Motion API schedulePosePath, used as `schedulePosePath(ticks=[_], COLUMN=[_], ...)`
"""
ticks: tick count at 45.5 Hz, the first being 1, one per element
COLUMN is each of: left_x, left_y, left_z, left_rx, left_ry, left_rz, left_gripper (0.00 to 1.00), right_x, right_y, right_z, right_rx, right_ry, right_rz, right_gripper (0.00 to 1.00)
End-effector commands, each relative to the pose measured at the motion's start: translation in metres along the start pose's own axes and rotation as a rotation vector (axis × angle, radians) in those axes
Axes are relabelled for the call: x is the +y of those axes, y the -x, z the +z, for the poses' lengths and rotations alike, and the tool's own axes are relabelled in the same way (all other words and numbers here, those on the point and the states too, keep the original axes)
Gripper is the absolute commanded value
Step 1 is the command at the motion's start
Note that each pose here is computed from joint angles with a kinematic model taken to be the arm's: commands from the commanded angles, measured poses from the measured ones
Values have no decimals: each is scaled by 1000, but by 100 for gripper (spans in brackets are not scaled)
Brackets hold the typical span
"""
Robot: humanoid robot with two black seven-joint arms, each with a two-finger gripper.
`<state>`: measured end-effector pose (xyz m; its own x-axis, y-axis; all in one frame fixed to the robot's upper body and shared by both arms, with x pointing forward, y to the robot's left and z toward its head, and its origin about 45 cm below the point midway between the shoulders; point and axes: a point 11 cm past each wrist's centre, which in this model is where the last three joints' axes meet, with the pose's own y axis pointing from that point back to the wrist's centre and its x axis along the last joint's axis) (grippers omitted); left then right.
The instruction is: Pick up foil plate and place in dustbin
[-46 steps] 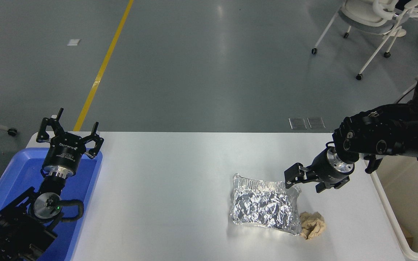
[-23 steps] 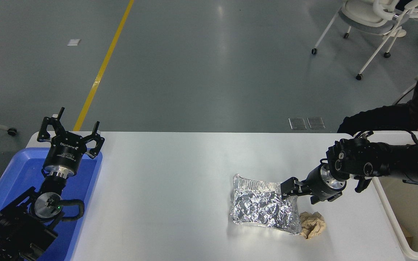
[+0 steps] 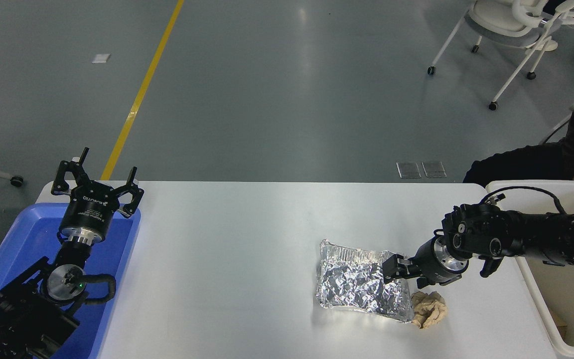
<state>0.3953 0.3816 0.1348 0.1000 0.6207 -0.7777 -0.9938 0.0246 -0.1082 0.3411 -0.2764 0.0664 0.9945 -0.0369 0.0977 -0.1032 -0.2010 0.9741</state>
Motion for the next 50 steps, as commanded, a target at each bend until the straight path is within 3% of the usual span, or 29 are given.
schedulePosePath(ticks=[1,25,35,40,50], left_x=[0,0,1,1,1], left_y=[0,0,0,-1,-1], left_z=[0,0,0,0,0], left_rx=[0,-1,0,-1,1], left_ry=[0,-2,-1,-1,-2], left_rz=[0,0,0,4,2], left_gripper=[100,100,100,100,100], right_x=[-4,35,122,196,296], right_y=[1,-23,-56,-64,-46], right_z=[-2,-10,-9,-33,-90], right_rx=[30,70,71,82,132], right_ry=[-7,8,61,68,51], right_rz=[4,25,78,103,144], right_gripper=[0,0,0,0,0])
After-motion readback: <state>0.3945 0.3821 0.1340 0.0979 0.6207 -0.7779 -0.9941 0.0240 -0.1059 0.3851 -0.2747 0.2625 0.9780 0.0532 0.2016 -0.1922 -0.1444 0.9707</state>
